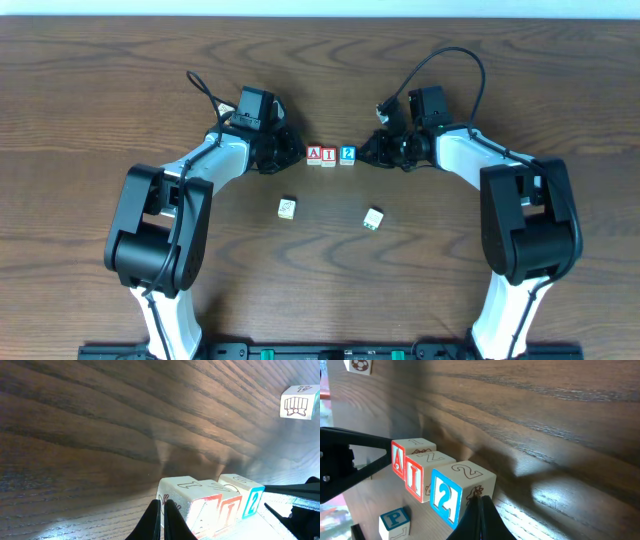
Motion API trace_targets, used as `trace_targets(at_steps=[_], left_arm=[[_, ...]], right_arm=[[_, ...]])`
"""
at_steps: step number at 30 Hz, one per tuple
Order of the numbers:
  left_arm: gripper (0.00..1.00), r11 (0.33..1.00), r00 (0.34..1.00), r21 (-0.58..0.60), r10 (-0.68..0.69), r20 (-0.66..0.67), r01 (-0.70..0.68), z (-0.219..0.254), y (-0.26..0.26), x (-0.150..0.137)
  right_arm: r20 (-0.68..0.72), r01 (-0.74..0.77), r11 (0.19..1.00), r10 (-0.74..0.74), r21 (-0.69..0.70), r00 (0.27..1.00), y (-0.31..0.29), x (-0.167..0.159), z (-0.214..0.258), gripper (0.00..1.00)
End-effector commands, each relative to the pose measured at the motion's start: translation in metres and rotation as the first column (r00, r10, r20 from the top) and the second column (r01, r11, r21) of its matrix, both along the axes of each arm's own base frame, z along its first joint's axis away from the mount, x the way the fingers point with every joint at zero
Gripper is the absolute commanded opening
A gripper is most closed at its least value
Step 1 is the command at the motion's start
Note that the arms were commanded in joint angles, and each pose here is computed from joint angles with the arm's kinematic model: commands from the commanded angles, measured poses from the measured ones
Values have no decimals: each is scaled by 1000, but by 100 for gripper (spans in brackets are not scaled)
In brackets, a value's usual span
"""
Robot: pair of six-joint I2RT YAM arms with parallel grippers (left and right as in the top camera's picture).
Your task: Spell out Ai2
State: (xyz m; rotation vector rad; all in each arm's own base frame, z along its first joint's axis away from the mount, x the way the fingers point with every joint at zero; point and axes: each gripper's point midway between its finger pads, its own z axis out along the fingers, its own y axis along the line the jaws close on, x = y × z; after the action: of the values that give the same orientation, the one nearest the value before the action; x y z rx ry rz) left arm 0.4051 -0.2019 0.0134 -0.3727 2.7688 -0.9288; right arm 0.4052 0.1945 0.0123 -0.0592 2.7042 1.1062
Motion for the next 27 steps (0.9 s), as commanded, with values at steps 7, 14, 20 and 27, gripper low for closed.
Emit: trace_targets(at_steps=[7, 14, 20, 27], left_arm=[[6, 1000, 1000, 3, 5, -17, -5, -7, 0, -1], [6, 1000, 1000, 6, -1, -17, 1, -7, 0, -2], [6, 1000, 1000, 8, -5, -19, 6, -8, 1, -3], [6, 1000, 1000, 27, -14, -28, 15, -10, 3, -6]], right_arm=[[-14, -28, 999, 29, 33, 999, 13, -7, 2, 1], [-12, -56, 998, 56, 33, 998, 24, -12, 3, 2], [-12, -55, 998, 55, 32, 998, 23, -12, 2, 1], [-9, -42, 999, 42, 11, 999, 19, -10, 0, 2]])
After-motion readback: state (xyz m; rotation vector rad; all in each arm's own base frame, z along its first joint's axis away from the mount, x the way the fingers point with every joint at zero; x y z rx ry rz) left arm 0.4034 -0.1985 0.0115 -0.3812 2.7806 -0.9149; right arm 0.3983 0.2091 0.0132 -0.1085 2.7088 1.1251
